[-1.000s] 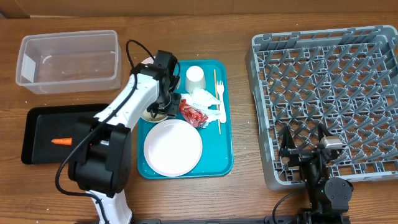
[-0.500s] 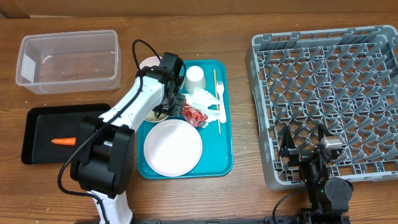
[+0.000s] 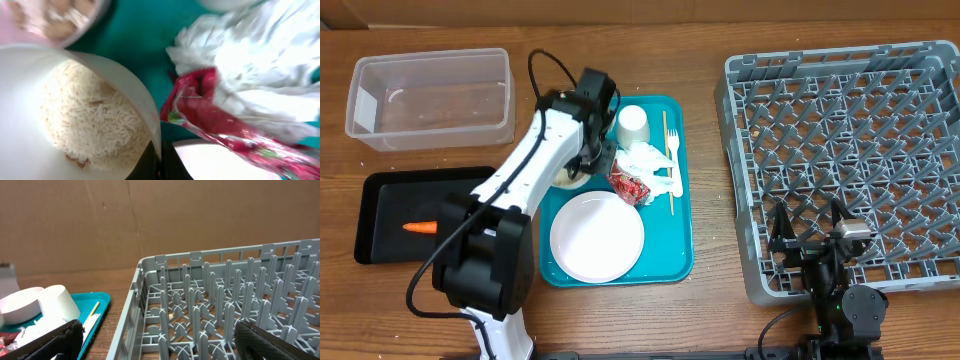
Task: Sort waste into correct bins and load items into the dishwasher rack
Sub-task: 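Carry the rice bowl over the black tray and tip out the rice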
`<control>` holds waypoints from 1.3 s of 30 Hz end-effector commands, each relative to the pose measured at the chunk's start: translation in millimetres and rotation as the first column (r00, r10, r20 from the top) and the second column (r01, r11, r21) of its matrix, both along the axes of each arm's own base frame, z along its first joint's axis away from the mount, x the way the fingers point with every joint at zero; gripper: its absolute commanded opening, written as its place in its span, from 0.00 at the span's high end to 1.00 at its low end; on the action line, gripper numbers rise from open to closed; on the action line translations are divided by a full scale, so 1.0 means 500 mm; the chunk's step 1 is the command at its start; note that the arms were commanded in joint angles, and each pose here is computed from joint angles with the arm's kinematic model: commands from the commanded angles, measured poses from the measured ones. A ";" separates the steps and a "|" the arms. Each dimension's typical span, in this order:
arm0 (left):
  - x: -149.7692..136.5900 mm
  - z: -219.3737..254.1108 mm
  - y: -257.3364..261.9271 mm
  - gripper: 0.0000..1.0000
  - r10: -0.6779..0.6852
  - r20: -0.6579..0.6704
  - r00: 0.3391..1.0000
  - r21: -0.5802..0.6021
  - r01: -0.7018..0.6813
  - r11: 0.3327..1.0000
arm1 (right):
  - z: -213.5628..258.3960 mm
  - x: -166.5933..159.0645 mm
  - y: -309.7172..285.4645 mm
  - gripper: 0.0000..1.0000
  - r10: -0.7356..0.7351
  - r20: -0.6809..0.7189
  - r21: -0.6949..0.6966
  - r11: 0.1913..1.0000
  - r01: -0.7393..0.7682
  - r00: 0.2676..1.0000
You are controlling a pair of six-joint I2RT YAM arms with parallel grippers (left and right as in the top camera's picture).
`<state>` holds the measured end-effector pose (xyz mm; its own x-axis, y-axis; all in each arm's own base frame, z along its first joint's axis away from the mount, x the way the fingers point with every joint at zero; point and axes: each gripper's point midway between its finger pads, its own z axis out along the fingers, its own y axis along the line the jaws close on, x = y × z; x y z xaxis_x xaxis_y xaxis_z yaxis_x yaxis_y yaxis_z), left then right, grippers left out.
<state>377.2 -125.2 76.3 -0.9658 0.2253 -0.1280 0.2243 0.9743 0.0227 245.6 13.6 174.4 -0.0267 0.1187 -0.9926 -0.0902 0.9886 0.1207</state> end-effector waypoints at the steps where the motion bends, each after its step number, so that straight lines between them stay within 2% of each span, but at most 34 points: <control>1: 0.048 0.113 -0.020 0.96 0.084 0.105 0.991 -0.071 -0.076 0.995 | -0.006 0.001 -0.003 0.00 -0.008 -0.001 0.003 1.000 0.008 1.000; 4: 0.052 0.195 -0.021 0.96 0.137 0.161 0.977 -0.114 -0.119 0.986 | -0.006 0.001 -0.003 0.00 -0.008 -0.001 0.003 1.000 0.008 1.000; 8: 0.019 0.290 0.011 0.96 0.271 0.206 0.940 -0.184 -0.235 0.954 | -0.006 0.001 -0.003 0.00 -0.008 -0.001 0.003 1.000 0.008 1.000; 14: -0.050 0.367 0.142 0.96 0.473 0.175 0.864 -0.243 -0.428 0.871 | -0.006 0.001 -0.003 0.00 -0.008 -0.001 0.003 1.000 0.008 1.000; 15: -0.061 0.371 0.175 0.96 0.520 0.147 0.842 -0.263 -0.473 0.841 | -0.006 0.001 -0.003 0.00 -0.008 -0.001 0.003 1.000 0.008 1.000; 19: -0.075 0.354 0.256 0.96 0.631 0.050 0.774 -0.311 -0.588 0.746 | -0.006 0.001 -0.003 0.00 -0.008 -0.001 0.003 1.000 0.008 1.000; 23: -0.090 0.331 0.304 0.96 0.657 -0.048 0.752 -0.394 -0.619 0.680 | -0.006 0.001 -0.003 0.00 -0.008 -0.001 0.003 1.000 0.008 1.000; 25: -0.102 0.309 0.339 0.96 0.684 -0.104 0.722 -0.433 -0.652 0.622 | -0.006 0.001 -0.003 0.00 -0.008 -0.001 0.003 1.000 0.008 1.000; 29: -0.110 0.268 0.372 0.96 0.686 -0.175 0.706 -0.535 -0.654 0.536 | -0.006 0.001 -0.003 0.00 -0.008 -0.001 0.003 1.000 0.008 1.000; 33: -0.131 0.194 0.420 0.96 0.712 -0.249 0.657 -0.642 -0.662 0.386 | -0.006 0.001 -0.003 0.00 -0.008 -0.001 0.003 1.000 0.008 1.000; 39: -0.144 0.163 0.467 0.96 0.735 -0.235 0.636 -0.763 -0.589 0.265 | -0.006 0.001 -0.003 0.00 -0.008 -0.001 0.003 1.000 0.008 1.000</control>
